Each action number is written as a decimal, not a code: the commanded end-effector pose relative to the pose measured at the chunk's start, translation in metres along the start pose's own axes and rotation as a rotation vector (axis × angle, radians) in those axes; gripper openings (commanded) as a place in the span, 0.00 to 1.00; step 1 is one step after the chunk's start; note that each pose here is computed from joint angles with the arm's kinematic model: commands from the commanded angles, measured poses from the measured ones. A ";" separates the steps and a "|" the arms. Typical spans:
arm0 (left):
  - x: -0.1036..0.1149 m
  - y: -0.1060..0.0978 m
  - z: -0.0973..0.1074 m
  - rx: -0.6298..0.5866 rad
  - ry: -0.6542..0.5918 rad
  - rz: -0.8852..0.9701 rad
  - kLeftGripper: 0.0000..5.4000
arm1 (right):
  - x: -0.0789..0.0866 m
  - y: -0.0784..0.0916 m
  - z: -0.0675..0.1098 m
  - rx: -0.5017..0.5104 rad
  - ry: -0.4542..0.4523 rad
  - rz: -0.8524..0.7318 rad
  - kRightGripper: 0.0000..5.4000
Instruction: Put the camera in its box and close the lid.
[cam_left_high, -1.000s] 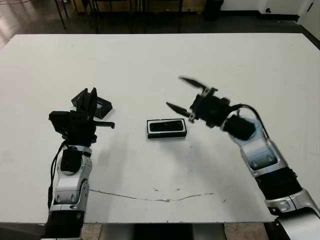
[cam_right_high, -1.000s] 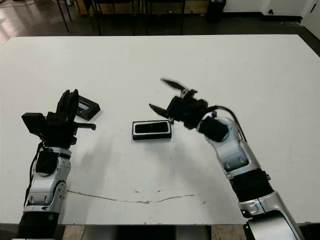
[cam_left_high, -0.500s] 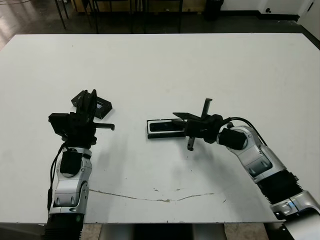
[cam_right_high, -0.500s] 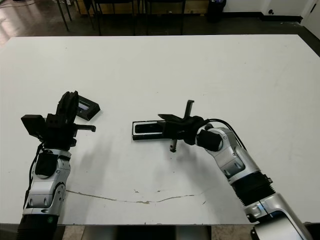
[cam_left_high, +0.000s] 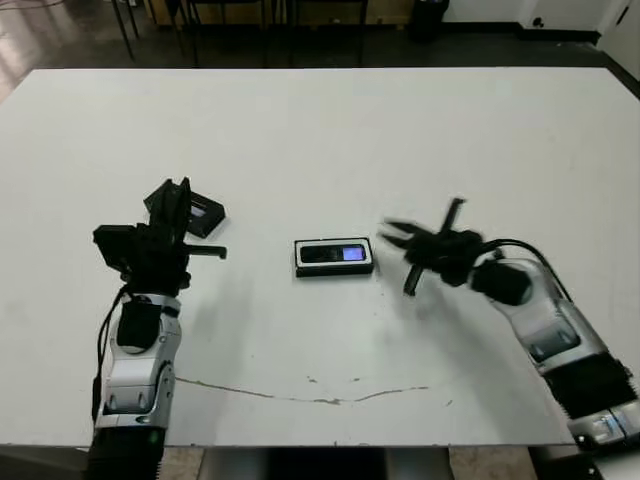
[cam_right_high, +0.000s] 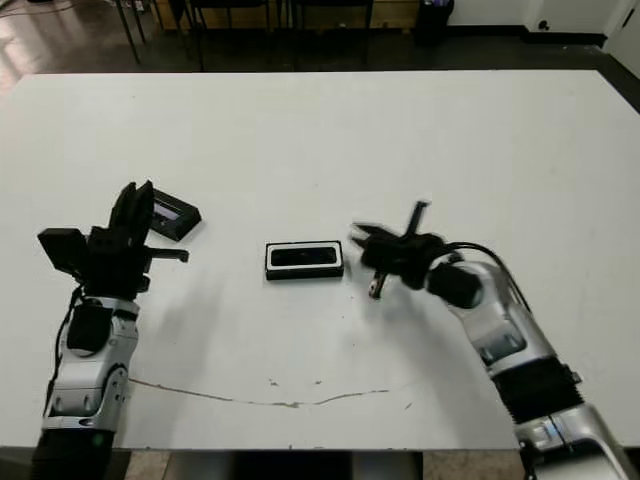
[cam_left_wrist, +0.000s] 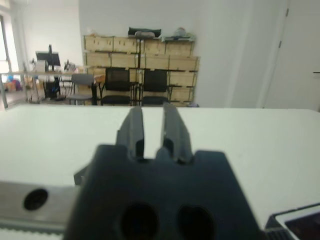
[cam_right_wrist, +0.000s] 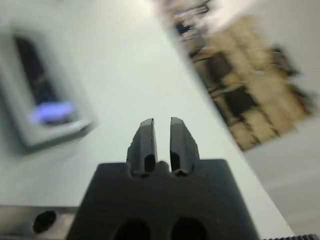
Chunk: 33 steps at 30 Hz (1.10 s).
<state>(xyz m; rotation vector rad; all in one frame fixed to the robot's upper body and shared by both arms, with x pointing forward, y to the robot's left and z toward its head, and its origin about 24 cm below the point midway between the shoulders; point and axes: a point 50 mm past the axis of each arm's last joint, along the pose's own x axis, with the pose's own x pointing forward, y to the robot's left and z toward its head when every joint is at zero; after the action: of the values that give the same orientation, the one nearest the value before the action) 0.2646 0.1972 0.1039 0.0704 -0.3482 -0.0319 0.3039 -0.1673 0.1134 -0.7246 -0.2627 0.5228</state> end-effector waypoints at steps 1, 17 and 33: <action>0.012 0.013 0.019 0.077 -0.030 -0.030 0.00 | -0.002 -0.018 0.006 0.101 -0.059 -0.127 0.00; 0.143 0.036 0.095 0.794 0.442 -0.788 0.00 | -0.010 -0.016 0.023 0.141 -0.093 -0.049 0.00; 0.158 -0.002 0.001 0.914 0.836 -0.727 0.00 | -0.024 -0.008 0.019 0.194 -0.032 -0.019 0.00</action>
<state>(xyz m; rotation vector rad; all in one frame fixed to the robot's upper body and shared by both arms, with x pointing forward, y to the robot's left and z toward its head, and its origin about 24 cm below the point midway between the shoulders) 0.4131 0.1893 0.1676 1.0563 0.5125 -0.5446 0.2812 -0.1687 0.1385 -0.5162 -0.2895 0.5357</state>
